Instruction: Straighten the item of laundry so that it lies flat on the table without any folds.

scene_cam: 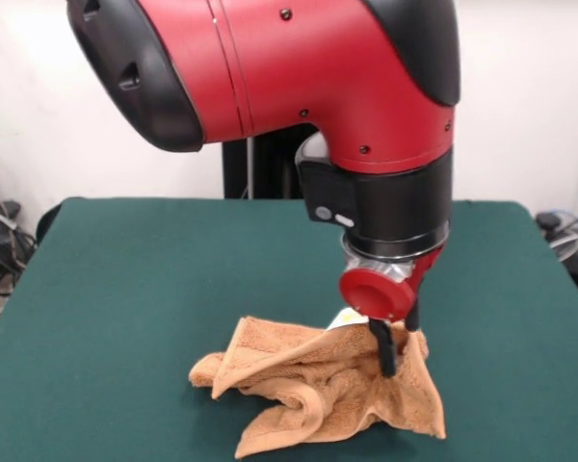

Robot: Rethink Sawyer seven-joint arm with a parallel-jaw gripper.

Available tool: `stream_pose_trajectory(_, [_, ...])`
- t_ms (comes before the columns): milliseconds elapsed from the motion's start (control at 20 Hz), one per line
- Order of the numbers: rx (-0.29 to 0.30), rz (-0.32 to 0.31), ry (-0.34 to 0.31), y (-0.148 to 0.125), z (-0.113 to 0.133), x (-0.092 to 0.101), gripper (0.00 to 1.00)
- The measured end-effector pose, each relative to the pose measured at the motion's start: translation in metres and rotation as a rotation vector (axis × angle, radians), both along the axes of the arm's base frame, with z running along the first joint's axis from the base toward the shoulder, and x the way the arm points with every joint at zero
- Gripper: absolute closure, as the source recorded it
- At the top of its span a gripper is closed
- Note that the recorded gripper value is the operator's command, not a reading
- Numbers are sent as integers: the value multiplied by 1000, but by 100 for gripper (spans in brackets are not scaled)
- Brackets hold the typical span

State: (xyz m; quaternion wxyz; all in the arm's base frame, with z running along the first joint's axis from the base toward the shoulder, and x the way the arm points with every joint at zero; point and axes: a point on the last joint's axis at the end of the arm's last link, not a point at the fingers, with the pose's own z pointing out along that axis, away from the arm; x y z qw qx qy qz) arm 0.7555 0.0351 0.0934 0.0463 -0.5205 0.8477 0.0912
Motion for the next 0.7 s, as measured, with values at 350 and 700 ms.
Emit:
stream_pose_trajectory(350, [-64, -2, 112, -25, -15, -18, 0])
stream_pose_trajectory(700, [-88, 4, 190, -33, -18, -29, 0])
